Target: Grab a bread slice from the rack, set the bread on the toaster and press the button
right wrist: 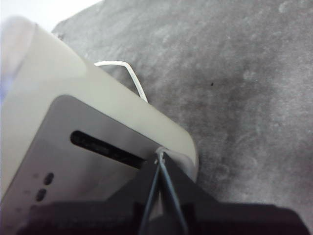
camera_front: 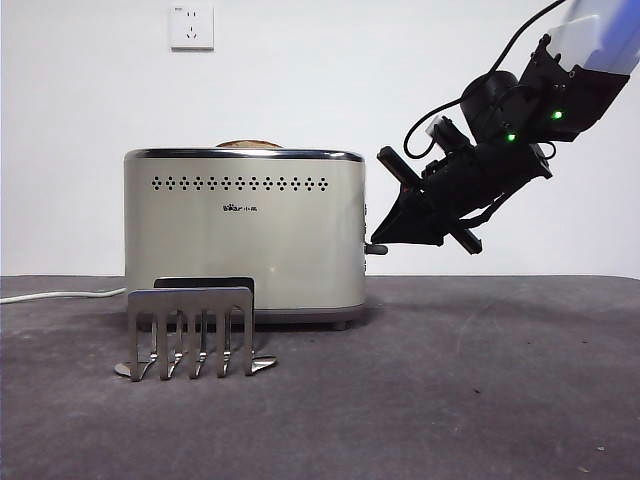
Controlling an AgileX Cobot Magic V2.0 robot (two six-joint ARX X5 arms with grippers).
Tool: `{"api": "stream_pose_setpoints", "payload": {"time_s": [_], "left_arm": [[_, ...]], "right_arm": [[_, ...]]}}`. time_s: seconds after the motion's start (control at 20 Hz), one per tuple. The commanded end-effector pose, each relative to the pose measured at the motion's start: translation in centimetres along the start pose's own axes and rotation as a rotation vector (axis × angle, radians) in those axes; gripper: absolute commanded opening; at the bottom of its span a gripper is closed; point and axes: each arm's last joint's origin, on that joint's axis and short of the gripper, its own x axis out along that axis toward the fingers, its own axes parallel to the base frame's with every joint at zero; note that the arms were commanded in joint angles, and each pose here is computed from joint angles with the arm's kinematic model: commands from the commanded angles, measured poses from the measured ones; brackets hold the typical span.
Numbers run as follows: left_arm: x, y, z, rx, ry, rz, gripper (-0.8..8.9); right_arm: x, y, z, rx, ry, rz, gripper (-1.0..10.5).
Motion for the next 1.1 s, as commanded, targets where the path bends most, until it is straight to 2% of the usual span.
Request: {"api": "stream_pose_setpoints", "payload": {"time_s": [0.05,0.65,0.75,0.9,1.1], "left_arm": [[-0.1,0.0,0.0,-0.014,-0.006,-0.002,5.03],[-0.1,-0.1,-0.2,-0.023,0.017,-0.009,5.02],[-0.1,-0.1,-0.2,-0.023,0.022,-0.010,5.02],[-0.1,-0.1,-0.3,-0.024,0.030,-0.012,5.02],[-0.1,-0.1,-0.3,-0.024,0.031,-0.012,5.02]], "right_arm": [[1.4,-1.5,-2.9,0.021,0.120,-0.064,-0.1],[1.3,-1.4,-2.9,0.025,0.126,-0.057,-0.1],[0.8,-0.9,-2.2,0.010,0.101,-0.044,-0.1],[-1.7,1.3,0.4,-0.040,0.010,-0.026,-0.1],[-7.6,6.1,4.0,-0.106,-0.102,0.006,-0.1]]}}
